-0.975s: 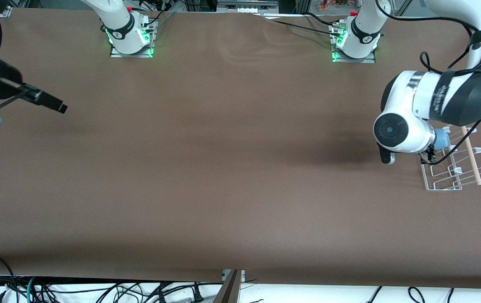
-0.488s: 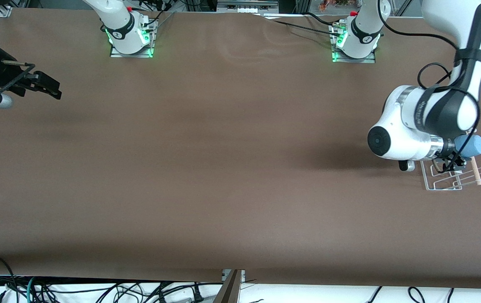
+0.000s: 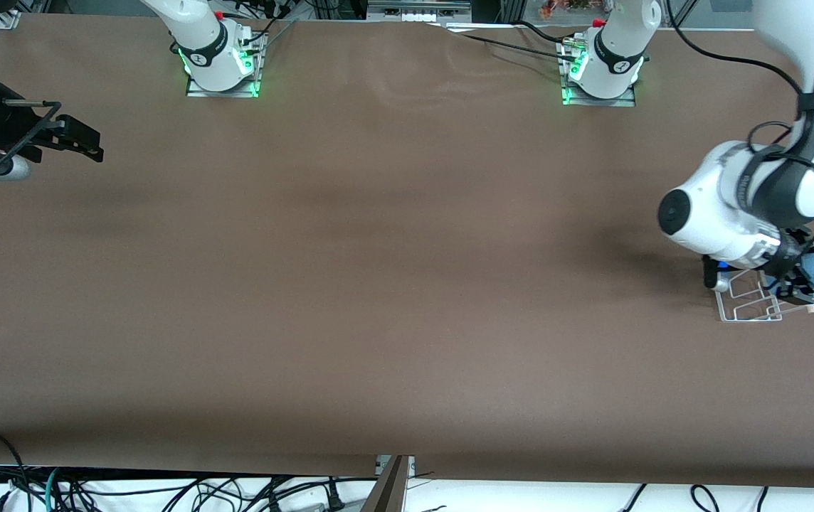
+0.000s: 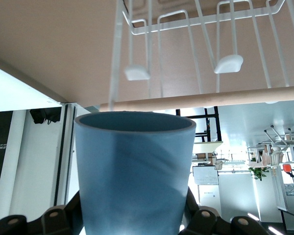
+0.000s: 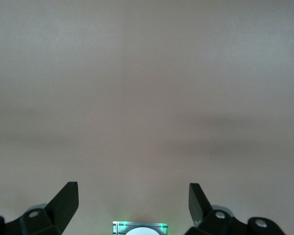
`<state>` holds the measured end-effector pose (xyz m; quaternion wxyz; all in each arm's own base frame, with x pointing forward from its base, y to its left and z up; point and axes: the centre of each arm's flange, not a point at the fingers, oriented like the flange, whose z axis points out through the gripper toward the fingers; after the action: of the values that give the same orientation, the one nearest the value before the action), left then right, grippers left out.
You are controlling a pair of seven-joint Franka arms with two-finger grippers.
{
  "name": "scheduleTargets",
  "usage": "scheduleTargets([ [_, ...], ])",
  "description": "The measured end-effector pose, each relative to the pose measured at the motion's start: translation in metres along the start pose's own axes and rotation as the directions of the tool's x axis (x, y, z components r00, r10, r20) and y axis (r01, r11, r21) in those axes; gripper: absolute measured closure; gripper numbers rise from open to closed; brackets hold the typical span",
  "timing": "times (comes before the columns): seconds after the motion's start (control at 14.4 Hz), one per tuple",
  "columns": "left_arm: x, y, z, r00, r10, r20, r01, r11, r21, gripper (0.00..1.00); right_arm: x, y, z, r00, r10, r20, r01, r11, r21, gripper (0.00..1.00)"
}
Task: Transfer cup to left arm and place on rack
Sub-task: 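Lower the cup onto the wire rack with the left gripper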
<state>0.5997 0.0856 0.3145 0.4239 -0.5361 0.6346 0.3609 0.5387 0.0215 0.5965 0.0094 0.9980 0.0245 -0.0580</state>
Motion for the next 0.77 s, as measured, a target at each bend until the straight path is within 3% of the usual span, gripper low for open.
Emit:
scheduleTargets([
  [0.35,0.031,0.033,-0.007,1.0,-0.017,0.004,0.017,1.0,0.012,0.24,0.001,-0.001,0.001,1.0,-0.012,0.001,0.012,1.0,0.0,0.0],
  [0.77,0.025,0.048,-0.008,0.999,-0.02,0.045,0.019,0.999,0.04,0.24,0.018,-0.003,-0.005,1.0,-0.014,-0.026,0.014,1.0,-0.001,0.0],
])
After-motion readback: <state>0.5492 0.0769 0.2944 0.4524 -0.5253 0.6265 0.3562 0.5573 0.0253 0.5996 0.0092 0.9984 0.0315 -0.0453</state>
